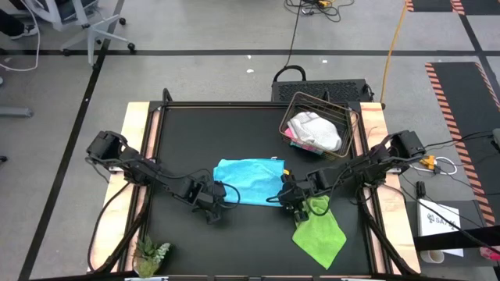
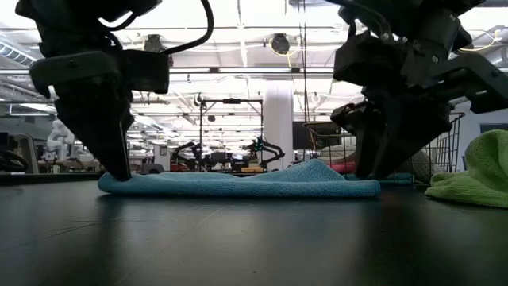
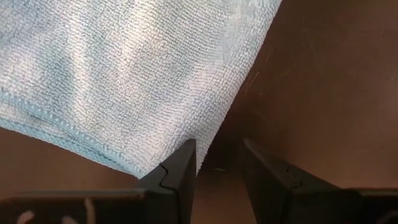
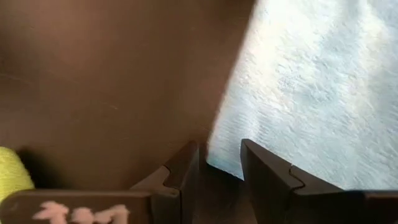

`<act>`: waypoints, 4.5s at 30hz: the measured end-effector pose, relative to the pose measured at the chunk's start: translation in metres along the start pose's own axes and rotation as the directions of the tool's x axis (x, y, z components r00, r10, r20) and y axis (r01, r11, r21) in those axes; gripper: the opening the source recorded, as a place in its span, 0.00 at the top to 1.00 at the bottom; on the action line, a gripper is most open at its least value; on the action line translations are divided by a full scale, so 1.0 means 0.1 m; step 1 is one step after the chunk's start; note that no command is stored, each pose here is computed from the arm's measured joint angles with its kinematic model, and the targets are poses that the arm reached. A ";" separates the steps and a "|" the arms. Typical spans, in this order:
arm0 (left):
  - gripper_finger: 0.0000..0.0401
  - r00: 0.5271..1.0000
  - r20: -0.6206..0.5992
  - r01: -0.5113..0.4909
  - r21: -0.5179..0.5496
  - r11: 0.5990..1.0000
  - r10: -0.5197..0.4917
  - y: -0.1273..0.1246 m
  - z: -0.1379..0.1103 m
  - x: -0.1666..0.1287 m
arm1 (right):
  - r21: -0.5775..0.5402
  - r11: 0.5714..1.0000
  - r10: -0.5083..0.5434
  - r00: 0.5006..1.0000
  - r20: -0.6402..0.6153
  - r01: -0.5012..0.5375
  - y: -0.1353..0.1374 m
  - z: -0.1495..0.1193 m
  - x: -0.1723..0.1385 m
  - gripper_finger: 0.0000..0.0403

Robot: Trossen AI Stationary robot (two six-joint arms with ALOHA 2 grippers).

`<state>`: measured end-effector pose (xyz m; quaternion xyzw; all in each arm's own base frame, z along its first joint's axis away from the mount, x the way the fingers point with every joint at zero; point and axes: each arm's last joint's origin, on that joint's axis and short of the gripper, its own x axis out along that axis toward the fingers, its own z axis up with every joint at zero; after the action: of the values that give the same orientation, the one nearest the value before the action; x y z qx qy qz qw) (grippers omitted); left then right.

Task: Fold microfiber towels
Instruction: Fold the blue towel

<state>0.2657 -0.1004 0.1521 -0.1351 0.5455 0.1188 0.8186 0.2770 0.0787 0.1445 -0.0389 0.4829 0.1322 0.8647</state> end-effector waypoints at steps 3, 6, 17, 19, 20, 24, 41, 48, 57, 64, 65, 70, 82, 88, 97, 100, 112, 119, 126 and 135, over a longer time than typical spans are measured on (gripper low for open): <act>0.68 1.000 0.017 0.015 -0.067 0.998 -0.014 0.00 0.02 -0.03 | 0.016 0.997 -0.079 0.997 -0.007 0.079 -0.04 -0.01 -0.04 0.72; 0.68 0.999 0.044 0.030 -0.142 0.989 -0.024 0.01 0.05 -0.06 | 0.133 0.977 -0.172 0.984 0.034 0.166 -0.14 0.03 -0.19 0.72; 0.68 0.976 0.197 0.002 -0.433 0.902 0.092 0.25 0.31 -0.08 | 0.425 0.873 -0.236 0.970 -0.063 0.240 -0.48 -0.08 -0.35 0.72; 0.68 0.972 0.207 -0.002 -0.460 0.888 0.109 0.31 0.36 -0.08 | 0.415 0.879 -0.249 0.968 -0.015 0.233 -0.51 -0.03 -0.34 0.72; 0.68 0.971 0.212 -0.001 -0.470 0.883 0.114 0.33 0.38 -0.07 | 0.411 0.882 -0.256 0.967 0.006 0.231 -0.54 -0.01 -0.34 0.72; 0.68 0.965 0.228 0.005 -0.506 0.862 0.128 0.43 0.46 -0.06 | 0.417 0.870 -0.322 0.944 0.075 0.263 -0.64 0.06 -0.37 0.72; 0.68 0.960 0.232 -0.009 -0.534 0.845 0.157 0.55 0.53 -0.01 | 0.486 0.820 -0.386 0.920 0.075 0.304 -0.79 0.04 -0.40 0.98; 0.68 0.958 0.236 -0.011 -0.535 0.845 0.161 0.55 0.54 -0.01 | 0.507 0.801 -0.374 0.928 0.005 0.320 -0.78 -0.17 -0.26 1.00; 0.68 0.949 0.264 -0.001 -0.543 0.840 0.172 0.56 0.56 -0.01 | 0.517 0.800 -0.381 0.923 0.046 0.305 -0.79 -0.23 -0.15 1.00; 0.68 0.945 0.276 0.001 -0.540 0.842 0.176 0.57 0.58 -0.01 | 0.553 0.792 -0.399 0.905 0.148 0.259 -0.81 -0.13 -0.13 1.00; 0.68 0.945 0.278 0.002 -0.540 0.842 0.175 0.57 0.59 -0.01 | 0.553 0.793 -0.397 0.906 0.148 0.257 -0.81 -0.13 -0.12 1.00; 0.68 0.944 0.279 0.003 -0.539 0.843 0.175 0.58 0.59 -0.02 | 0.542 0.801 -0.383 0.914 0.133 0.256 -0.79 -0.15 -0.03 1.00; 0.68 0.947 0.277 0.010 -0.535 0.845 0.164 0.57 0.59 -0.01 | 0.554 0.823 -0.285 0.936 0.208 0.127 -0.76 -0.10 0.12 1.00; 0.68 0.947 0.274 0.008 -0.534 0.845 0.165 0.57 0.59 -0.01 | 0.535 0.841 -0.253 0.934 0.252 0.083 -0.63 -0.05 0.12 1.00; 0.68 0.947 0.275 0.005 -0.529 0.848 0.166 0.57 0.59 -0.01 | 0.483 0.873 -0.223 0.940 0.259 0.074 -0.38 -0.02 0.16 1.00; 0.68 0.947 0.275 0.004 -0.530 0.848 0.167 0.58 0.59 -0.01 | 0.473 0.878 -0.216 0.941 0.261 0.070 -0.33 -0.02 0.16 1.00; 0.68 0.939 0.283 -0.012 -0.545 0.838 0.197 0.67 0.64 -0.01 | 0.494 0.866 -0.259 0.911 0.320 0.073 -0.32 0.03 0.23 1.00; 0.68 0.889 0.404 0.052 -0.554 0.831 0.214 0.76 0.81 -0.04 | 0.516 0.855 -0.229 0.926 0.301 0.044 -0.24 -0.06 0.53 1.00; 0.68 0.861 0.475 0.113 -0.526 0.843 0.181 0.78 0.91 -0.07 | 0.523 0.852 -0.203 0.929 0.310 0.012 -0.22 -0.07 0.59 1.00; 0.68 0.911 0.410 0.193 -0.331 0.923 -0.043 0.53 0.83 0.06 | 0.528 0.849 -0.208 0.928 0.309 0.015 -0.27 -0.08 0.59 1.00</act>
<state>0.3208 -0.0211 0.1723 -0.2913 0.3281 0.1920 0.8778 0.3072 0.0624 0.0887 0.1904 0.3336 -0.0487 0.9220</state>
